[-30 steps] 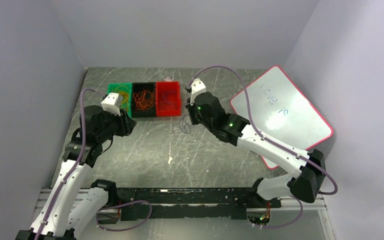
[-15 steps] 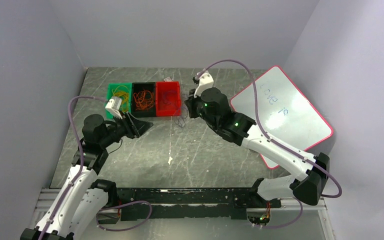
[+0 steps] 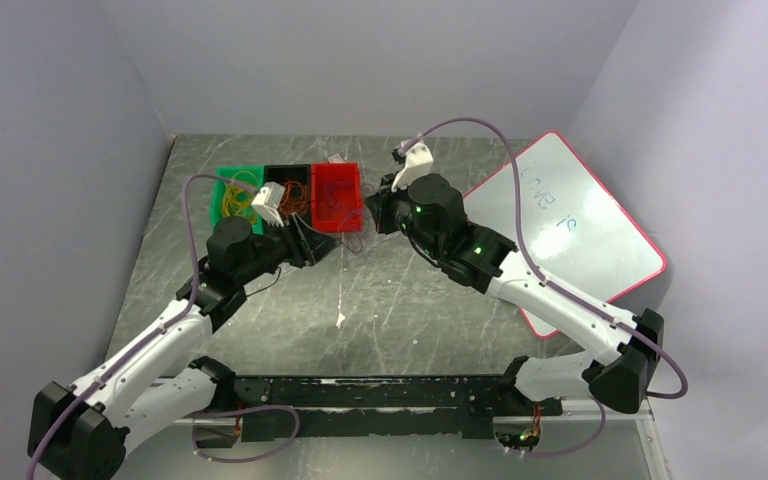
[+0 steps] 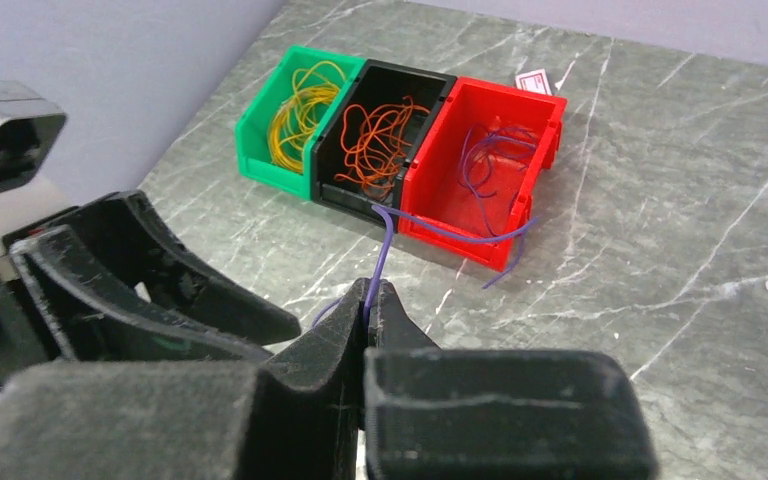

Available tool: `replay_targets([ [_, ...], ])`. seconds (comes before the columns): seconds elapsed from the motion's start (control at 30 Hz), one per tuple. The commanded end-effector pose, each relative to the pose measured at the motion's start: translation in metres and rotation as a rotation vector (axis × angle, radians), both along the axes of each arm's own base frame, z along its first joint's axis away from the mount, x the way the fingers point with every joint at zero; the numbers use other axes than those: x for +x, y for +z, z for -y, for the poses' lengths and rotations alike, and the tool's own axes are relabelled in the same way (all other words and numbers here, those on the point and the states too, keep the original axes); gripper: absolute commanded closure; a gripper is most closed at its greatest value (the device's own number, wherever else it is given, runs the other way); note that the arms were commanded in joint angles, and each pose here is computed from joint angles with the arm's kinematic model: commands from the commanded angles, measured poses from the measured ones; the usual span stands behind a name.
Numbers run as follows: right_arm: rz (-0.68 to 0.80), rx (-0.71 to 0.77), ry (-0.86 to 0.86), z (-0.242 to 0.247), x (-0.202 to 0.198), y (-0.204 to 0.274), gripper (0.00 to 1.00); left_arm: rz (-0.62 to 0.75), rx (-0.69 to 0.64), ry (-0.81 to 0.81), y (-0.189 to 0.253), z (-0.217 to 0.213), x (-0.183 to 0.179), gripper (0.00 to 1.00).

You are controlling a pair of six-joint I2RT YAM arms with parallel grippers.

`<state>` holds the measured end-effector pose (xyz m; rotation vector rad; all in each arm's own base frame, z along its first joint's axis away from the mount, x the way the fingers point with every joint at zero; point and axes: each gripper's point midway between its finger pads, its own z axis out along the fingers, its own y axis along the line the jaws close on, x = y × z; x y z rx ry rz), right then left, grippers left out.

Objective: Untangle the cables

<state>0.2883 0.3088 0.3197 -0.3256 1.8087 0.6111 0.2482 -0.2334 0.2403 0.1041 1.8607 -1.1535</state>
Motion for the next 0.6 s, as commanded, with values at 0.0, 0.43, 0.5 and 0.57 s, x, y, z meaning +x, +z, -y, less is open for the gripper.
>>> replay_targets([
  [0.0,0.019,0.05,0.014,0.001,-0.005,0.014,1.0,0.091,-0.063,0.059,0.032,0.006,0.019,0.54],
  [0.43,0.01,0.069,0.035,0.0,-0.01,0.014,1.0,0.068,-0.022,0.078,0.018,0.017,0.03,0.64],
  [0.5,0.006,0.083,0.052,-0.003,-0.013,0.015,1.0,0.064,0.0,0.082,0.012,0.017,0.033,0.7],
  [0.57,0.009,0.099,0.059,-0.002,-0.015,0.019,1.0,0.059,0.031,0.084,0.006,0.018,0.037,0.77],
])
